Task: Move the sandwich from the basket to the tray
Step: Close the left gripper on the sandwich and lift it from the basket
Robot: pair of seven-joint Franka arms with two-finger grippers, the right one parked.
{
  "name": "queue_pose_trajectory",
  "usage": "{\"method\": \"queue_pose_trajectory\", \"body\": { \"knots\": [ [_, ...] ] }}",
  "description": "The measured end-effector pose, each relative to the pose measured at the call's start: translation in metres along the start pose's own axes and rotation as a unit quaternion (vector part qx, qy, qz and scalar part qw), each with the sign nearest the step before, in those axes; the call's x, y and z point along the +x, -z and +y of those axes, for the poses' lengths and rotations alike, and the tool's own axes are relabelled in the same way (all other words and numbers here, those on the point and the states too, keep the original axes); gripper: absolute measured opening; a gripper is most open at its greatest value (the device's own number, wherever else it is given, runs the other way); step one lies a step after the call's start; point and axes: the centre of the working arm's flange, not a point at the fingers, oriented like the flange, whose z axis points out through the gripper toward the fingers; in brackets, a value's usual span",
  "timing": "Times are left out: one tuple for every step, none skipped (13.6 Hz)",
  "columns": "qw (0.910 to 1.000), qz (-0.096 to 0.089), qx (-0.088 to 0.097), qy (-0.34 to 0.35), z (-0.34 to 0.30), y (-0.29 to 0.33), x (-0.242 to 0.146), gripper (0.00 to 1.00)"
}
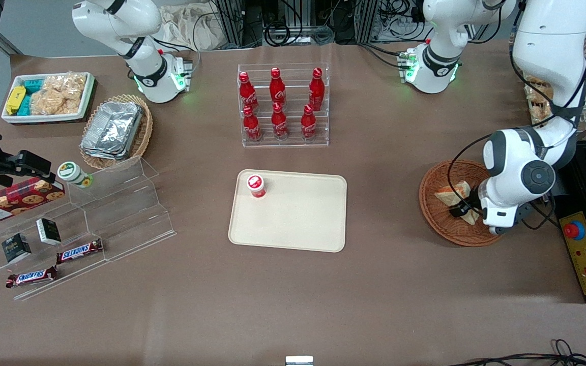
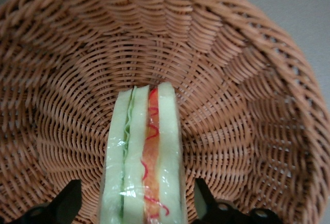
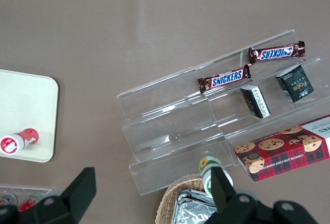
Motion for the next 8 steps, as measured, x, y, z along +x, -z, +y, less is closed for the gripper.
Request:
{"method": "queue_pose_trajectory", "body": {
  "knots": [
    [0.9999,0.001,-0.001,0.011,0.0,0.0,0.0,0.81],
    [0.9998,0.003,-0.002,0.021,0.001,0.002,0.001,0.68],
    [0.9996,0.005,-0.004,0.028,0.002,0.004,0.002,0.58],
    [0.9994,0.009,-0.007,0.033,0.003,0.009,0.004,0.47],
    [0.9992,0.014,-0.012,0.036,0.005,0.016,0.007,0.38],
    [0.9989,0.02,-0.017,0.038,0.008,0.028,0.01,0.31],
    [0.9988,0.022,-0.019,0.038,0.011,0.045,0.014,0.23],
    [0.9989,0.022,-0.018,0.037,0.014,0.07,0.016,0.2]
  ]
}}
